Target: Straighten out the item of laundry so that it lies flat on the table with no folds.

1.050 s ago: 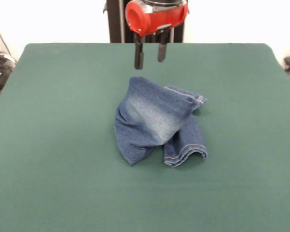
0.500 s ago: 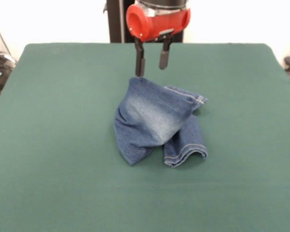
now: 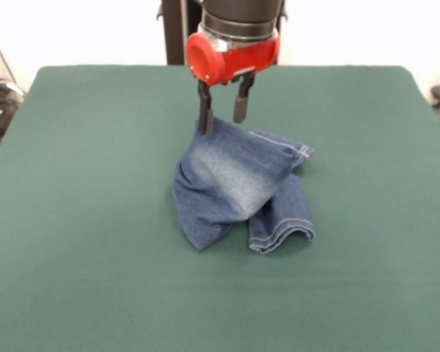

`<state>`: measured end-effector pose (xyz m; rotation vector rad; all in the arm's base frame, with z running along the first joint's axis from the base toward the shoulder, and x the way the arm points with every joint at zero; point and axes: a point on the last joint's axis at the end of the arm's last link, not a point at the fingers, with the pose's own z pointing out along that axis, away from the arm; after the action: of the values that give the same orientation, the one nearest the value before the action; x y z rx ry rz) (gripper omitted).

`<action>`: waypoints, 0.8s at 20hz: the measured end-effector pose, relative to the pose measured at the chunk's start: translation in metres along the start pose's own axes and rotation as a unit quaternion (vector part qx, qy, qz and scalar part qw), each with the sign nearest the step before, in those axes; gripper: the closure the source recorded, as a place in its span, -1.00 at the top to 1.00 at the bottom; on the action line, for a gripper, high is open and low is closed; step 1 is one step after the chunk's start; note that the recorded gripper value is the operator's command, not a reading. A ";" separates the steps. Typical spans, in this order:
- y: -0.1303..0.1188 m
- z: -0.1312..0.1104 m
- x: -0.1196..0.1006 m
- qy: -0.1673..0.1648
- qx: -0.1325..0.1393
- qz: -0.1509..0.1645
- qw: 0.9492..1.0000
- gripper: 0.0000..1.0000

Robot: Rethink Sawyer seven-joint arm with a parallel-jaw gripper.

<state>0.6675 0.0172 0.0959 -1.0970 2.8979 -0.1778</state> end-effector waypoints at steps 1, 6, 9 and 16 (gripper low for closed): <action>0.001 0.003 0.001 0.002 0.001 -0.003 1.000 1.00; 0.005 0.018 0.005 0.007 -0.006 -0.007 1.000 1.00; 0.008 0.025 0.006 0.006 -0.011 -0.008 1.000 1.00; 0.014 0.043 0.004 -0.003 -0.022 -0.007 1.000 1.00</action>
<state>0.6584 0.0213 0.0513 -1.1237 2.9027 -0.1121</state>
